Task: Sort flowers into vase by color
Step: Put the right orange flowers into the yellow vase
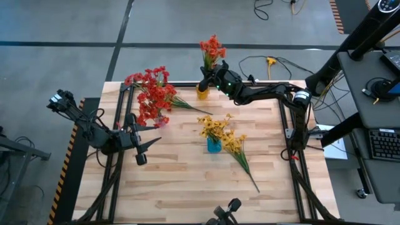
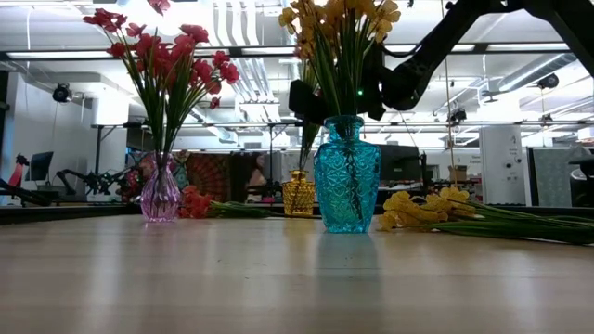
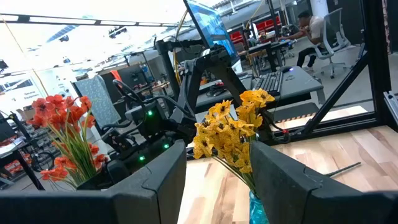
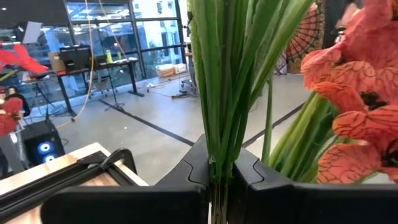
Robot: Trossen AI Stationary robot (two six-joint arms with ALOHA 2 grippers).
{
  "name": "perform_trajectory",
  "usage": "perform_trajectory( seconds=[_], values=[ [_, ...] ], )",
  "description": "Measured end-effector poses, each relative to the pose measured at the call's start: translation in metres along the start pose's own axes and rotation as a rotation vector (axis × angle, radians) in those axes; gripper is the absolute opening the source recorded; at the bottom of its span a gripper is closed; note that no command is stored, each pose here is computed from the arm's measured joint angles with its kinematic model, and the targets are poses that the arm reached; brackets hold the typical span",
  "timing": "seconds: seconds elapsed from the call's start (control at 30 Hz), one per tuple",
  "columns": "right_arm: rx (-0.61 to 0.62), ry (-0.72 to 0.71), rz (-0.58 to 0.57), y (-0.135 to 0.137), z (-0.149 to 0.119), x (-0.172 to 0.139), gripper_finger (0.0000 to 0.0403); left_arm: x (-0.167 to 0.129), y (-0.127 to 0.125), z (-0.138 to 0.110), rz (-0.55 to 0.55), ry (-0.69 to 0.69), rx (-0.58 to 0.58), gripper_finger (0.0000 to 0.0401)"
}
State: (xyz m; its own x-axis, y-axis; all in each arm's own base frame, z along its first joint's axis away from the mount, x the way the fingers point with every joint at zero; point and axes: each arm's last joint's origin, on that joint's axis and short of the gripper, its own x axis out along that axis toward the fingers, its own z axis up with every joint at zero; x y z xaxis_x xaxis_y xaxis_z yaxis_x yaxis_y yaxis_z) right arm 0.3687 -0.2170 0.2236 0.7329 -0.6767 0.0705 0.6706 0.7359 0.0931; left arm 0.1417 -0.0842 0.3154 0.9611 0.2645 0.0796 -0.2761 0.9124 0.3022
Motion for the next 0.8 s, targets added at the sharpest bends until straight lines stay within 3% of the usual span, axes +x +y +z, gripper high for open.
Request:
perform_trajectory(
  seconds=[0.8],
  values=[
    [0.052,-0.089,0.018,0.005,0.017,0.005,0.0013,0.000,0.000,0.000,0.000,0.000,0.011,0.0162]
  ],
)
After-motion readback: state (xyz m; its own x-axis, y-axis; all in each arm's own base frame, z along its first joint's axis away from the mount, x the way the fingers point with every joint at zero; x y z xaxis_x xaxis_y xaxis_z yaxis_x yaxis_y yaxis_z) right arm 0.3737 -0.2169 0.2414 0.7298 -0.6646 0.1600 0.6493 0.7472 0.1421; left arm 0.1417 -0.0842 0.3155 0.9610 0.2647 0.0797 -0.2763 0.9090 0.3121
